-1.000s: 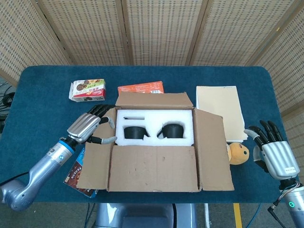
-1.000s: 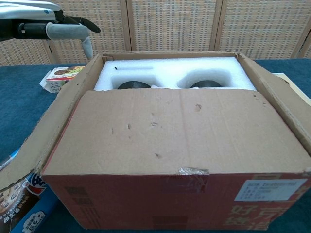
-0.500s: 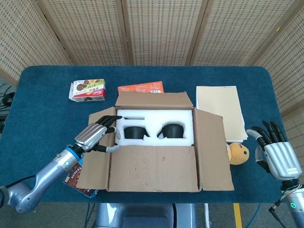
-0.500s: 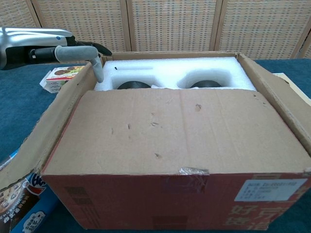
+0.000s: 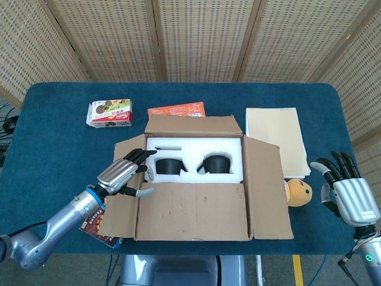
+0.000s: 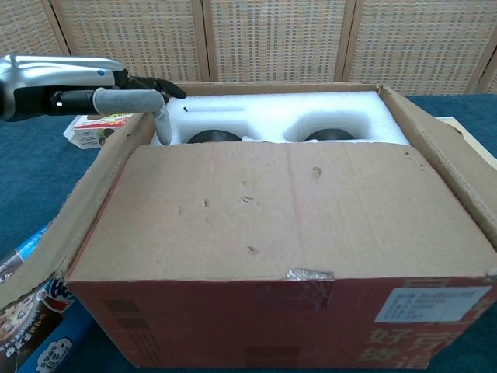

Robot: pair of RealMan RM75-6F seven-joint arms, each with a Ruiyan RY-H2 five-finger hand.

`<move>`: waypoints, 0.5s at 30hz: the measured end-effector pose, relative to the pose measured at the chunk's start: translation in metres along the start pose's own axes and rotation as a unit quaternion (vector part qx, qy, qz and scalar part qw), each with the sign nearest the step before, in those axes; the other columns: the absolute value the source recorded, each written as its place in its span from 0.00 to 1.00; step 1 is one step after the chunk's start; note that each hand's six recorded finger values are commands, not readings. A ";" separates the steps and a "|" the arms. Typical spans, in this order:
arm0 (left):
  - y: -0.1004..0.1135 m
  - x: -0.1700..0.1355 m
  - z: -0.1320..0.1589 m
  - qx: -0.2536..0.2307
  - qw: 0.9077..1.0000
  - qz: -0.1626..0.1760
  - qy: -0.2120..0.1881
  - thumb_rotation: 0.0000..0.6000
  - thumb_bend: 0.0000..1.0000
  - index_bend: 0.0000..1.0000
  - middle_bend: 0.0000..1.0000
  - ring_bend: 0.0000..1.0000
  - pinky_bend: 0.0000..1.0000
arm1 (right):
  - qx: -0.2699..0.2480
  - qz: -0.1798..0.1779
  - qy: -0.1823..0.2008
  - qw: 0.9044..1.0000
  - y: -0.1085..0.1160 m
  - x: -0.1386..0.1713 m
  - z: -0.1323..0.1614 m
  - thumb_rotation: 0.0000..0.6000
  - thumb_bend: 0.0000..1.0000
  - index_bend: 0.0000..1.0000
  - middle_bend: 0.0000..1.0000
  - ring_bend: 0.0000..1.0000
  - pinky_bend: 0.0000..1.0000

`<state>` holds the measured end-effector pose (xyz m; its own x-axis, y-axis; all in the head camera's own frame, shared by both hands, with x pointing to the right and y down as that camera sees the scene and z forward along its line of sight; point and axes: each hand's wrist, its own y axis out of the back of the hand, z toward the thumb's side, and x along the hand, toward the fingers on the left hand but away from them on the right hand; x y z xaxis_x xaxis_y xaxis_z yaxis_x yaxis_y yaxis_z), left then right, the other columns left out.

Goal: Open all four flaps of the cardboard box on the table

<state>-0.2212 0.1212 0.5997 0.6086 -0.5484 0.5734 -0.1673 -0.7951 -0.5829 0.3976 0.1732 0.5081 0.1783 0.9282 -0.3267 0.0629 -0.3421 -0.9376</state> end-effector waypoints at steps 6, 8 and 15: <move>-0.002 0.001 0.006 0.012 1.000 -0.006 -0.007 0.14 0.08 0.43 0.01 0.00 0.00 | -0.001 -0.004 -0.002 1.000 0.002 0.002 -0.002 1.00 0.81 0.21 0.20 0.00 0.00; -0.002 0.002 0.007 0.020 1.000 -0.005 -0.009 0.14 0.08 0.43 0.01 0.00 0.00 | -0.001 -0.005 -0.003 1.000 0.003 0.002 -0.003 1.00 0.81 0.21 0.20 0.00 0.00; -0.003 0.006 0.016 0.051 0.999 0.000 -0.015 0.14 0.08 0.43 0.01 0.00 0.00 | -0.003 -0.010 -0.006 1.000 0.005 0.004 -0.006 1.00 0.81 0.21 0.20 0.00 0.00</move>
<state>-0.2048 0.1243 0.5960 0.6313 -0.5398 0.5569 -0.0893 -0.7638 -0.6392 0.4045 0.1746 0.5023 0.1661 0.9362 -0.3098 0.0716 -0.3248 -0.9431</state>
